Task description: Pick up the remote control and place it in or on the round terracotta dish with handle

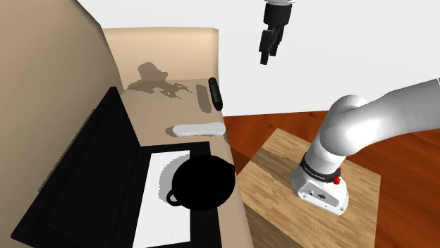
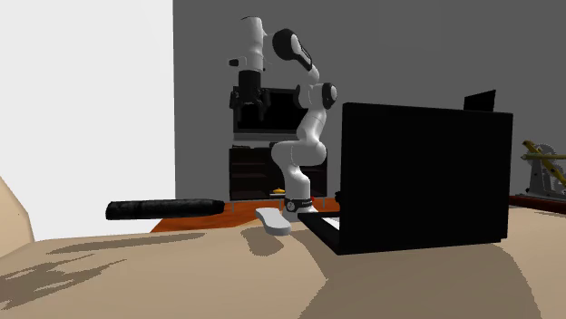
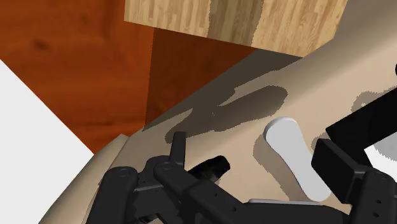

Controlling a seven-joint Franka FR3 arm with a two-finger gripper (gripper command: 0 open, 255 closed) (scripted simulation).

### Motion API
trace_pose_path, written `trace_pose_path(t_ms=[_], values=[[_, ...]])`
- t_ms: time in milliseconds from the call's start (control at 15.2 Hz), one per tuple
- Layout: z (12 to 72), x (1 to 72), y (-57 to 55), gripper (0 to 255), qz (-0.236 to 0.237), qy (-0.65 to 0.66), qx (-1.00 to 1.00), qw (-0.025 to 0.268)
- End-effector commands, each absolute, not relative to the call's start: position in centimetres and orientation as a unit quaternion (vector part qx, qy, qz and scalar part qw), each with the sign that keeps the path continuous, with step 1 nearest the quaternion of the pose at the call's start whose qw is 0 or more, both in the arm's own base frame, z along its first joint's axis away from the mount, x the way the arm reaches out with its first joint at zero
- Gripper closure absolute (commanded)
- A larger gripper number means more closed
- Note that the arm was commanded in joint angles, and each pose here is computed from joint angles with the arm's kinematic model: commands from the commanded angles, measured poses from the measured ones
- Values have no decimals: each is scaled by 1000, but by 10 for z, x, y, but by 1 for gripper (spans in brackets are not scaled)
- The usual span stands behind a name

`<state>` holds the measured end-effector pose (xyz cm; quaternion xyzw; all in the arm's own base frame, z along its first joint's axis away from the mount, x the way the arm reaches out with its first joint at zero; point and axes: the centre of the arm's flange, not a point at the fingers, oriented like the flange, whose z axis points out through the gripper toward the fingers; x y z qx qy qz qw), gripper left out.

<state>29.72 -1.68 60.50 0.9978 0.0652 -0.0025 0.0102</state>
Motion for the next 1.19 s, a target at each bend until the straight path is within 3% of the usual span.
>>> trace_pose_path(t_ms=[0, 1122], values=[[605, 297, -17, 0, -3, 65, 998, 10], [454, 403, 106, 0, 7, 267, 964, 15]])
